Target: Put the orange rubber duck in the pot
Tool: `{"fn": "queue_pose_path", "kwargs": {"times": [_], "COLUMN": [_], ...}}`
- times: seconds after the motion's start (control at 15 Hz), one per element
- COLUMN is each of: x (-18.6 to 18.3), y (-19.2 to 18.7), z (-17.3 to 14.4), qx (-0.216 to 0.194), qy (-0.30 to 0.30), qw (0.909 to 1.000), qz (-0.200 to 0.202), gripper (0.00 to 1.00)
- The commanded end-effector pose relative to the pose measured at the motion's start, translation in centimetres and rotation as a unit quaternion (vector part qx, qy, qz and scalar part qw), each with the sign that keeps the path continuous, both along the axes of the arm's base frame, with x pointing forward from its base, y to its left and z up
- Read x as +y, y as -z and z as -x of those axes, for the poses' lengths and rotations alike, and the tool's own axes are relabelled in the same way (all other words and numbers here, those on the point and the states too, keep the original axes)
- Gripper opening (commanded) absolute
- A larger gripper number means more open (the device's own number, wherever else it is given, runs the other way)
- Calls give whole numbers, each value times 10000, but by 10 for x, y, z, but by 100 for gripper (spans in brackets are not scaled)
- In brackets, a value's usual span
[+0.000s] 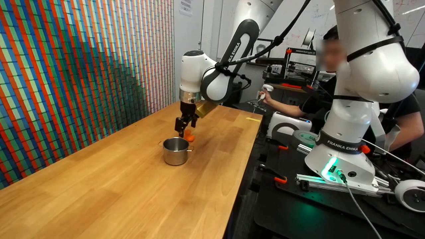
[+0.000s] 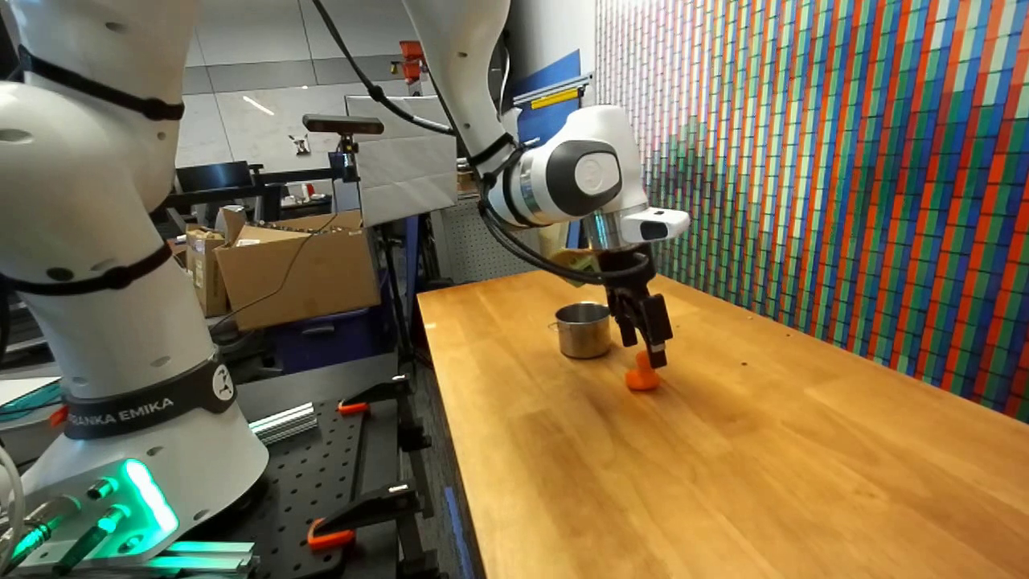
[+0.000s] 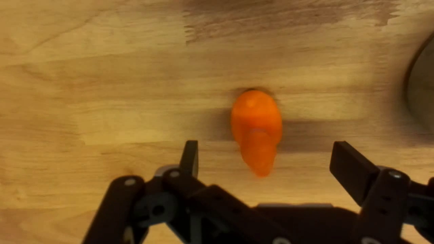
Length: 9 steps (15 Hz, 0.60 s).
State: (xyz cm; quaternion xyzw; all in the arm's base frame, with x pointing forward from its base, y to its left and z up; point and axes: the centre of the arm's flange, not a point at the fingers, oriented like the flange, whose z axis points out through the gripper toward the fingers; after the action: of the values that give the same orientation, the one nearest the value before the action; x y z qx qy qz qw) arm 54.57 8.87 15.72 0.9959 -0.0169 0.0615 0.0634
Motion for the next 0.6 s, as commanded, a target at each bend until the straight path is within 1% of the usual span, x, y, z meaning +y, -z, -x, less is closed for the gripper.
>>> {"fn": "queue_pose_path", "kwargs": {"times": [0.0,0.07,0.13,0.2,0.33,0.53], "x": [-13,-17,-22,-26,-28,-27], "y": [28,35,40,46,50,47], "z": [-22,-22,-22,-21,-20,-19], "qx": [10,62,104,154,173,142], "qy": [183,244,321,410,534,624], "qw": [9998,9997,9994,9990,9983,9976], "qz": [33,28,17,-13,-131,-256], "gripper": [100,98,73,73,58,34]}}
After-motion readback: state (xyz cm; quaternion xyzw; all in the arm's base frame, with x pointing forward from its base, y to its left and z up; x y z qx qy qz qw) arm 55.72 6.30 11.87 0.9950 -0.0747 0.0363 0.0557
